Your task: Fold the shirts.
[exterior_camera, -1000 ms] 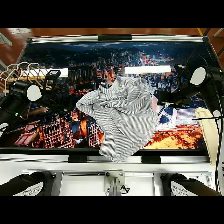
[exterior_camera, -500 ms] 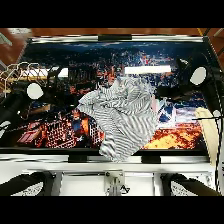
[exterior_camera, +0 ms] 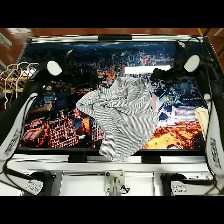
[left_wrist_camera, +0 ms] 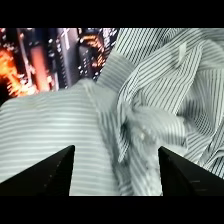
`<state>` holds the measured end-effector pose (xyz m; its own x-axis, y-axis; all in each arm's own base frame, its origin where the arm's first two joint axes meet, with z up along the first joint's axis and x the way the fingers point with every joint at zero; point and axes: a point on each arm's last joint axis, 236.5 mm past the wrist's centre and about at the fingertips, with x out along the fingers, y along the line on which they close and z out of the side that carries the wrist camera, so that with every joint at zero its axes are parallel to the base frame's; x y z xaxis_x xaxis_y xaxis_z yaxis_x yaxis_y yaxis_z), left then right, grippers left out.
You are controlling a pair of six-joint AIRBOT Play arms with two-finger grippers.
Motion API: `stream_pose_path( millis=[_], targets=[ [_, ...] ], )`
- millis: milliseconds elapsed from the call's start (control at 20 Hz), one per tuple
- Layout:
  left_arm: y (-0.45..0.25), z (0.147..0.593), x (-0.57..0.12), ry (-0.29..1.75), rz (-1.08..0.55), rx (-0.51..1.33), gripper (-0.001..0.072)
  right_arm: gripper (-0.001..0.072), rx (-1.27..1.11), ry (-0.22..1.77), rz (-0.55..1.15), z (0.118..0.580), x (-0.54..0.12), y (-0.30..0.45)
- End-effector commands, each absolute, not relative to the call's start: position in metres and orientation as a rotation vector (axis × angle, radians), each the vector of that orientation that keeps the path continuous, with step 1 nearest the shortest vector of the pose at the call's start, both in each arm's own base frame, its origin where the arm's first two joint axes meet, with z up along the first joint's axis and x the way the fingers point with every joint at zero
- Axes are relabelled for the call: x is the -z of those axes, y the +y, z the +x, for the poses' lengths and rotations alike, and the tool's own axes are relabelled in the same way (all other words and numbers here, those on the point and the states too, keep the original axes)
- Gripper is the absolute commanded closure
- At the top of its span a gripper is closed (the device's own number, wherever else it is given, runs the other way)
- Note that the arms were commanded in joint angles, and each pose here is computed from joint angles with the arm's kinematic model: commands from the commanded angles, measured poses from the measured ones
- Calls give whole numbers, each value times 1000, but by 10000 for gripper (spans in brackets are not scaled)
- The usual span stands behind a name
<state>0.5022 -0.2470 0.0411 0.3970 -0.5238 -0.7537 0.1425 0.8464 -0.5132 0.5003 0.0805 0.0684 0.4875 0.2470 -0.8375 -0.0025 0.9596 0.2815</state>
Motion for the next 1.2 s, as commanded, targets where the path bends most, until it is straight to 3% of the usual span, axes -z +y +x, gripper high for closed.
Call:
stream_pose_path(
  millis=[0,250,300,400,500,850,1150],
  targets=[
    [-271,521,-17,1135,-488,479,81,48,-172,1111,253,533,-46,87],
    [-285,506,9,1212,-451,574,112,48,-186,1229,269,532,-5,94],
    [-284,506,10,1208,-440,582,200,48,-210,1237,299,532,-2,102],
    [-285,504,9,1197,-397,614,513,48,-317,1228,375,531,-9,130],
    [-284,496,10,1205,-338,661,640,48,-371,1210,345,529,-17,145],
    [-280,468,-29,1187,-195,792,641,48,-215,1061,167,541,-62,105],
    [-275,438,-71,1182,-120,850,641,48,-423,1063,-104,544,-16,157]
  ],
)
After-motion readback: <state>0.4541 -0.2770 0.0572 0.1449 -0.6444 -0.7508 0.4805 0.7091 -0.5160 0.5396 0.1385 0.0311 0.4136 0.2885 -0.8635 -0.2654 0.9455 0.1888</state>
